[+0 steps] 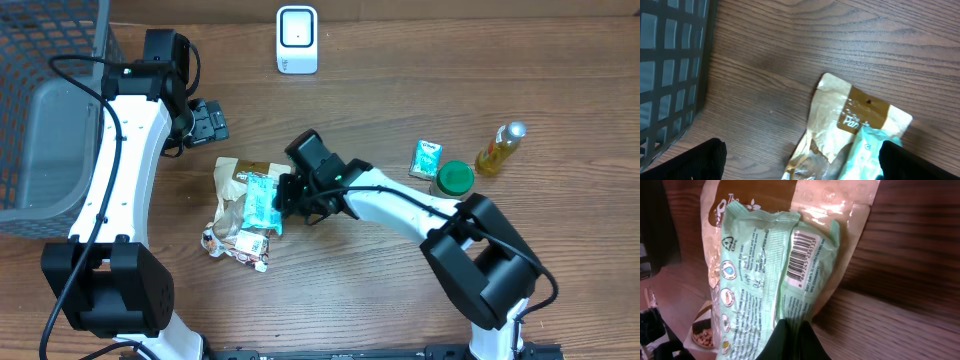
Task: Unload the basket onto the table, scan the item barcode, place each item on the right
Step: 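Lift the mint pouch slightly and reposition it on the brown pouch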
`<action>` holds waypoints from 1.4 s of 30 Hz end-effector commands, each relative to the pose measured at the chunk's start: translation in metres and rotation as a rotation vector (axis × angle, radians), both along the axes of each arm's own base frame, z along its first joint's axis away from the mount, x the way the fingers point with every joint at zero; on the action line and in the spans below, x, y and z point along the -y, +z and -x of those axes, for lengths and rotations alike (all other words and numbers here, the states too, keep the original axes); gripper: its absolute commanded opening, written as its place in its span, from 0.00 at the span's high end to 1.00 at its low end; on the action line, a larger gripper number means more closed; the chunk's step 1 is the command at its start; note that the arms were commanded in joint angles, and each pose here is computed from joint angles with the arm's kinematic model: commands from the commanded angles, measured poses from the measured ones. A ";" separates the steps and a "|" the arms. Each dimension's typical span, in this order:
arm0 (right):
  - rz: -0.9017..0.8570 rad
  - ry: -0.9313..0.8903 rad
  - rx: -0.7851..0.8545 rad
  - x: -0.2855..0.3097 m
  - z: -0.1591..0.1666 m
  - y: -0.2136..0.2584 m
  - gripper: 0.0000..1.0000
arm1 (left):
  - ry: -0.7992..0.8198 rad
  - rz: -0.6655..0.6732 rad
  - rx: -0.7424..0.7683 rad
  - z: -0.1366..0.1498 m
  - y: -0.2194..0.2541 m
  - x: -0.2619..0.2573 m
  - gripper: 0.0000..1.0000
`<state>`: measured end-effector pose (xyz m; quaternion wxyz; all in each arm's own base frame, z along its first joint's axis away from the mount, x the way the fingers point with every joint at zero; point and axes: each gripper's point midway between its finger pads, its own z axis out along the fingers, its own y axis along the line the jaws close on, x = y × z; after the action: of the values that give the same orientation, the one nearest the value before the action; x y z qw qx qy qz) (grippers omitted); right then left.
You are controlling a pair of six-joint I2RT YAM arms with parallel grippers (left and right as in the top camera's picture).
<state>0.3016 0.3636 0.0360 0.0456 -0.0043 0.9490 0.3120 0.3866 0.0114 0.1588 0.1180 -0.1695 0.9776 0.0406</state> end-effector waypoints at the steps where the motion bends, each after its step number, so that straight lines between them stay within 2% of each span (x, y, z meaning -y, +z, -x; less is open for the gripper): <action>1: -0.041 0.021 0.065 0.011 -0.011 0.034 0.96 | -0.016 -0.014 0.015 -0.004 0.005 0.001 0.00; 5: 0.004 0.033 0.102 0.026 -0.018 0.033 0.96 | -0.016 -0.014 0.015 -0.004 0.005 0.001 0.00; 12: 0.217 -0.054 0.098 0.074 -0.027 0.010 0.96 | -0.016 -0.014 0.015 -0.004 0.005 0.001 0.00; 14: 0.226 -0.059 0.103 0.075 -0.028 0.010 0.83 | -0.016 -0.014 0.014 -0.004 0.005 0.001 0.00; 17: 0.219 -0.063 0.095 0.074 -0.027 0.010 0.68 | -0.016 -0.014 0.015 -0.004 0.005 0.001 0.00; 18: 0.217 -0.064 0.093 0.073 -0.026 0.010 0.66 | -0.016 -0.014 0.015 -0.004 0.005 0.001 0.00; 28: 0.178 -0.024 0.140 0.051 -0.022 0.016 0.67 | -0.016 -0.014 0.015 -0.004 0.005 0.001 0.00; 31: 0.165 -0.020 0.154 0.046 -0.023 0.018 0.72 | -0.016 -0.014 0.015 -0.004 0.005 0.001 0.00; 42: 0.135 0.039 0.189 0.019 -0.010 0.017 0.72 | -0.016 -0.014 0.015 -0.004 0.005 0.001 0.00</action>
<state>0.3162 0.3340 0.0466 0.1169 -0.0413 0.9630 0.2392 0.3865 0.0114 0.1587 0.1178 -0.1695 0.9776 0.0406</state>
